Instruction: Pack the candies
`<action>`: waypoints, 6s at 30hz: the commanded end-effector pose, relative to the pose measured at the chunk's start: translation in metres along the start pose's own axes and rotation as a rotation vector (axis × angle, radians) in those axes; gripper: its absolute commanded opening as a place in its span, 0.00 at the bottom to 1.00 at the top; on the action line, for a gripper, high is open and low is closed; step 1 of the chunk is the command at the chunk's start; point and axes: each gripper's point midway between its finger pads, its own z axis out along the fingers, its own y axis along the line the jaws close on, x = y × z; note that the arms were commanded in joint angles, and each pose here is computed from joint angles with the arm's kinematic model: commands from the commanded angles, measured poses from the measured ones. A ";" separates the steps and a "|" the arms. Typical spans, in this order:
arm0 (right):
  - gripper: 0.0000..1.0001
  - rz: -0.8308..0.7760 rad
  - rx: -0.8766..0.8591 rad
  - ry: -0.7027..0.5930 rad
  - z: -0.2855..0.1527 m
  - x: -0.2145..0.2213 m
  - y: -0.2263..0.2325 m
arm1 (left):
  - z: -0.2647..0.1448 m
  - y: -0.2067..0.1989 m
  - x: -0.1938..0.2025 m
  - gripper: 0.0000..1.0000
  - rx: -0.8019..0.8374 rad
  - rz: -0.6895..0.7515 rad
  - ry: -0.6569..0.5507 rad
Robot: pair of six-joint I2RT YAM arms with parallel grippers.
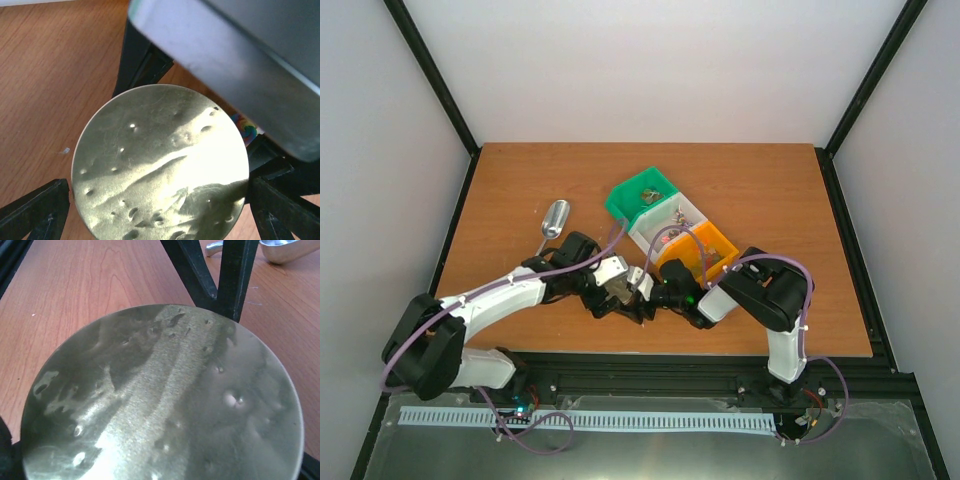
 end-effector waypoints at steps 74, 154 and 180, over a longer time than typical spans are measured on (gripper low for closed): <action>0.43 0.023 -0.129 0.127 -0.012 0.048 0.035 | 0.007 -0.008 0.009 0.84 0.115 0.161 0.076; 0.42 0.013 -0.156 0.132 -0.014 0.048 0.036 | 0.009 -0.010 -0.017 0.99 0.130 0.235 -0.019; 0.42 0.020 -0.165 0.136 -0.013 0.049 0.037 | 0.002 -0.011 -0.018 0.91 0.088 0.338 -0.065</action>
